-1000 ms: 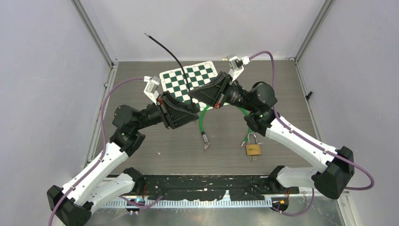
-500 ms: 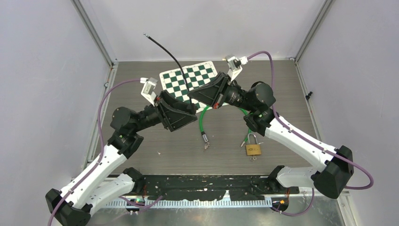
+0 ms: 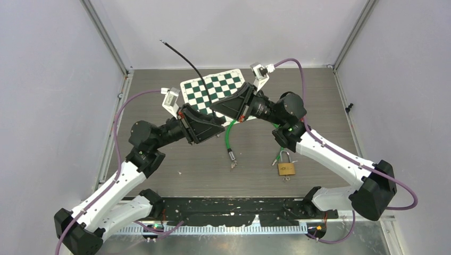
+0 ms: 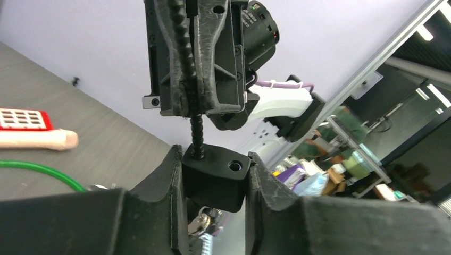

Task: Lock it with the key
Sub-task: Lock the lock.

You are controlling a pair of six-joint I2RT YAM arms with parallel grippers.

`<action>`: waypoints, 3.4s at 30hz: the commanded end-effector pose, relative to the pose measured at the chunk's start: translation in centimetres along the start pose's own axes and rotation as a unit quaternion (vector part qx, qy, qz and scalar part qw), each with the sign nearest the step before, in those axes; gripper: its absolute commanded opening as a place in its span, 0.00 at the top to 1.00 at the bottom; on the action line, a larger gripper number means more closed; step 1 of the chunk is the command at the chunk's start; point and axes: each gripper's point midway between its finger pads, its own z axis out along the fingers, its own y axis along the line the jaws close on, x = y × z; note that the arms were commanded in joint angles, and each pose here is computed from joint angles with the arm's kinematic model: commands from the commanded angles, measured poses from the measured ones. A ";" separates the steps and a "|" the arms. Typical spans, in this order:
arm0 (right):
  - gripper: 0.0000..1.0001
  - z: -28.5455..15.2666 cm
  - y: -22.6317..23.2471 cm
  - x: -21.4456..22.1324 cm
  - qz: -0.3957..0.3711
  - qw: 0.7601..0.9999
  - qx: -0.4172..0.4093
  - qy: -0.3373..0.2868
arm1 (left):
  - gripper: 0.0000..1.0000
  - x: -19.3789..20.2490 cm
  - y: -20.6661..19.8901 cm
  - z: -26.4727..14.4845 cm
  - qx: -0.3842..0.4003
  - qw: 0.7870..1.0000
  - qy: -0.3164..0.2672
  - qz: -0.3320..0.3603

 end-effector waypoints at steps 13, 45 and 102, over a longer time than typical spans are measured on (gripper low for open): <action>0.21 -2.6 -6.0 -2.8 -0.121 0.962 0.245 -0.010 | 1.00 0.9 7.2 -2.7 -0.189 0.973 0.038 0.124; 0.95 0.8 -9.6 -0.1 -0.205 0.900 0.385 0.017 | 0.02 0.5 8.4 -5.5 -0.256 0.942 0.073 0.206; 0.95 2.0 2.9 0.2 -0.081 0.997 0.013 0.008 | 0.78 0.8 -3.0 -1.8 0.015 0.991 0.074 0.110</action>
